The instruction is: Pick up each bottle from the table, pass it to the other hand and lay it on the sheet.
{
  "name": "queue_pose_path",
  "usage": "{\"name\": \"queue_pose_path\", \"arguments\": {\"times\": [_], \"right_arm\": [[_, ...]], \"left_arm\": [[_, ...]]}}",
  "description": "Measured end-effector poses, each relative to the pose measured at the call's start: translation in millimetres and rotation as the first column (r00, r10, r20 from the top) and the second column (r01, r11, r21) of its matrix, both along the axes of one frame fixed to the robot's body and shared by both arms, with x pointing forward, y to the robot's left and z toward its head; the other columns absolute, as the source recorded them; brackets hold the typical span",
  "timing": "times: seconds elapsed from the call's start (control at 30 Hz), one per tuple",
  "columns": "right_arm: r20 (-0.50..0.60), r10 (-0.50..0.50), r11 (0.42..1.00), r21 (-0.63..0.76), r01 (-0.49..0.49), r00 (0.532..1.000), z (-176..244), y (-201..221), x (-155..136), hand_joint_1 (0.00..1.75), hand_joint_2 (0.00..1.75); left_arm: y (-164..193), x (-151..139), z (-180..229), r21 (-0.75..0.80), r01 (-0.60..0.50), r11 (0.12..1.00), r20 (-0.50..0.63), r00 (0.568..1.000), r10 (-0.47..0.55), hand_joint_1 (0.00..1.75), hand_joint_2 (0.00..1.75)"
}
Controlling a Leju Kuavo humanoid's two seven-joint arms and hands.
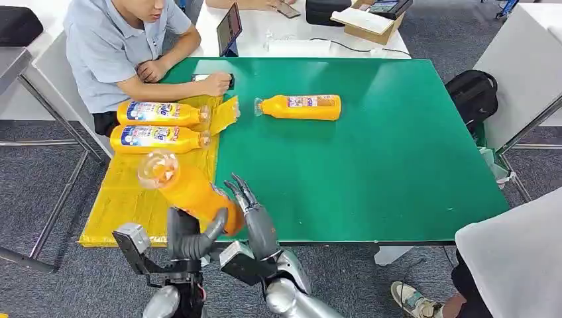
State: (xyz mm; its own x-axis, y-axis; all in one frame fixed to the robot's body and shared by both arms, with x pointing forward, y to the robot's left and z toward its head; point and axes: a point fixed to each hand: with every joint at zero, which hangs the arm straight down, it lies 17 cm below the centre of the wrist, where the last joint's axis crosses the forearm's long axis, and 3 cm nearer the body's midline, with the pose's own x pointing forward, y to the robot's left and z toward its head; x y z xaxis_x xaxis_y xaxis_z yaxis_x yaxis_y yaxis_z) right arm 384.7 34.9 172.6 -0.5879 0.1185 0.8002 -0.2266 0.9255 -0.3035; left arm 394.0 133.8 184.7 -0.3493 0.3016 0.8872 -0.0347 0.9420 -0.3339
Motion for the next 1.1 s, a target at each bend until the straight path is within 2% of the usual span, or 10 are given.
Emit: {"name": "queue_pose_path", "arguments": {"times": [0.27, 0.47, 0.6, 0.8, 0.83, 0.87, 0.9, 0.93, 1.0, 1.1], "right_arm": [[0.106, -0.022, 1.0, 0.009, 0.021, 0.994, 22.0, 4.2, -14.6, 0.0, 0.0], [0.082, -0.012, 1.0, 0.024, 0.01, 0.997, 15.7, 0.9, -20.1, 0.0, 0.0], [0.036, 0.039, 0.998, 0.042, -0.041, 0.999, 6.9, 4.8, -27.0, 0.0, 0.0], [-0.008, 0.101, 0.993, 0.069, -0.101, 0.995, -0.4, 12.0, -38.3, 0.0, 0.0], [-0.016, 0.112, 0.991, 0.074, -0.11, 0.994, -1.8, 13.1, -39.4, 0.0, 0.0], [-0.023, 0.119, 0.99, 0.077, -0.117, 0.993, -3.1, 13.8, -40.3, 0.0, 0.0], [-0.027, 0.126, 0.989, 0.08, -0.123, 0.992, -3.6, 14.6, -41.0, 0.0, 0.0], [-0.03, 0.13, 0.988, 0.082, -0.127, 0.991, -3.9, 15.1, -41.3, 0.0, 0.0], [-0.033, 0.133, 0.988, 0.085, -0.13, 0.991, -4.2, 15.3, -41.5, 0.0, 0.0], [-0.035, 0.139, 0.987, 0.085, -0.135, 0.99, -4.4, 16.0, -42.0, 0.0, 0.0]], "left_arm": [[59.9, 21.3, -3.6, 0.309, -0.287, 0.907, 0.099, 0.958, 0.27, 1.75, 1.75], [78.8, 46.8, -9.2, 0.695, -0.391, 0.604, 0.257, 0.919, 0.3, 1.75, 1.75], [87.2, 72.0, -37.6, 0.893, -0.344, 0.289, 0.269, 0.925, 0.269, 1.75, 1.75], [106.8, 104.0, -86.2, 0.971, -0.158, 0.181, 0.103, 0.955, 0.279, 1.75, 1.75], [107.2, 109.6, -92.0, 0.98, -0.125, 0.157, 0.078, 0.958, 0.275, 1.54, 1.75], [107.8, 114.3, -94.9, 0.985, -0.104, 0.137, 0.063, 0.96, 0.272, 1.54, 1.75], [108.2, 118.4, -97.5, 0.989, -0.083, 0.119, 0.049, 0.962, 0.269, 0.8, 1.75], [107.9, 122.2, -100.5, 0.993, -0.062, 0.1, 0.034, 0.965, 0.262, 0.26, 1.75], [106.1, 127.6, -105.1, 0.997, -0.029, 0.077, 0.009, 0.969, 0.247, 0.05, 1.75], [98.5, 131.9, -114.4, 0.998, 0.032, 0.055, -0.043, 0.976, 0.212, 0.0, 1.75]]}}
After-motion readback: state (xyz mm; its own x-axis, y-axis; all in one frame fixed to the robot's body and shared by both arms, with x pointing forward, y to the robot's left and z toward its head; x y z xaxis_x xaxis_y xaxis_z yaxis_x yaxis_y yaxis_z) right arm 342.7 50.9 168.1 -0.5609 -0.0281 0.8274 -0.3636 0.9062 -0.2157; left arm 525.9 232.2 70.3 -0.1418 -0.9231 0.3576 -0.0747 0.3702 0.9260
